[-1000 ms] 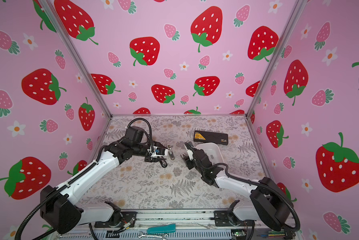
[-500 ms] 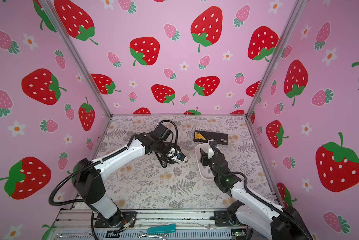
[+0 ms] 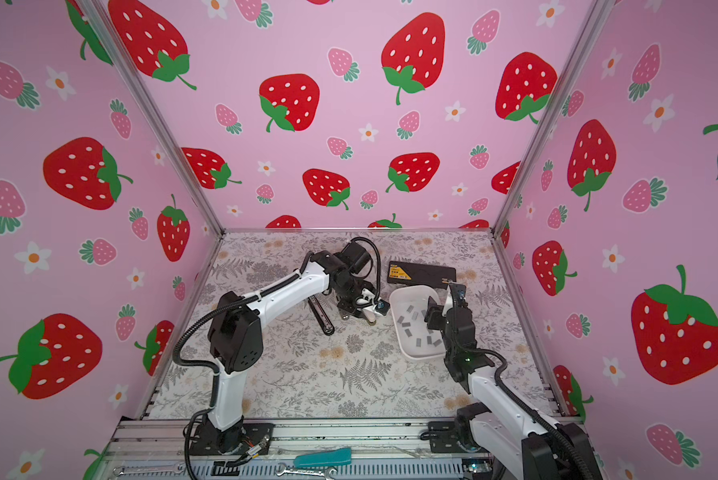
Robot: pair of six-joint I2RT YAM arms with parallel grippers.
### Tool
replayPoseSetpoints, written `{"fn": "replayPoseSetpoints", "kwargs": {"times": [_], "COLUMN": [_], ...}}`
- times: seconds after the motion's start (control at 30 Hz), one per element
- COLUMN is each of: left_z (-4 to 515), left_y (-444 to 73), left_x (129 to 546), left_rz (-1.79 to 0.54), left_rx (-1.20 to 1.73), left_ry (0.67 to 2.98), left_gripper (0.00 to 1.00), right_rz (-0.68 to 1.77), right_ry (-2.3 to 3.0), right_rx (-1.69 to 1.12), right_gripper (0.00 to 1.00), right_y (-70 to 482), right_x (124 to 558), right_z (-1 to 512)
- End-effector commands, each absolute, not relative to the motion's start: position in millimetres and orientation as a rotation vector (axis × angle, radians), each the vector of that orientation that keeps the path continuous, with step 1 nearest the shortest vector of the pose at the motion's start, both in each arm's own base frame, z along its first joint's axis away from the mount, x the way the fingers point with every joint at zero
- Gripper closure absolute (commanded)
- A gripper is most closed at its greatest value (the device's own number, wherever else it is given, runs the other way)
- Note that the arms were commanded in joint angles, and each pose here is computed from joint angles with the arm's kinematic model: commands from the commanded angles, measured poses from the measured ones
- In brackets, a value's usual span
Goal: Load the staples into the stapler
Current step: 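Move the left gripper over the white tray of staples while the right gripper hovers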
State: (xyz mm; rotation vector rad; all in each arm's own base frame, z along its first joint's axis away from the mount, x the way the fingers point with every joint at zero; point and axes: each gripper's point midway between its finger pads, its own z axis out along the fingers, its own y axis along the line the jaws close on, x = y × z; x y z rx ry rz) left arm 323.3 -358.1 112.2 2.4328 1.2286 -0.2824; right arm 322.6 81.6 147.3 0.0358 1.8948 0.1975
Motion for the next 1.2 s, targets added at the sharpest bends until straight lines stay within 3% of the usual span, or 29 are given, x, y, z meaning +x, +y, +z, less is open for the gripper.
{"fn": "replayPoseSetpoints", "kwargs": {"times": [0.0, 0.47, 0.97, 1.17], "left_z": [100.7, 64.2, 44.1, 43.9], "left_y": [-355.4, -367.5, -371.1, -372.3], "left_x": [320.4, 328.3, 331.0, 333.9], "left_rz": [-0.281, -0.26, -0.206, -0.184], "left_rx": [2.532, 2.635, 2.685, 2.69], "left_ry": [1.199, 1.159, 1.153, 1.151], "left_gripper": [0.43, 0.42, 0.51, 0.61], "right_rz": [0.218, 0.223, 0.232, 0.235], "right_ry": [1.868, 1.87, 1.88, 1.884], "right_rx": [0.047, 0.034, 0.02, 0.015], "right_gripper": [0.31, 0.31, 0.31, 0.31], "right_y": [82.8, 85.9, 88.9, 89.8], "right_x": [329.7, 336.4, 336.9, 337.4], "right_z": [148.2, 145.7, 144.3, 143.6]}}
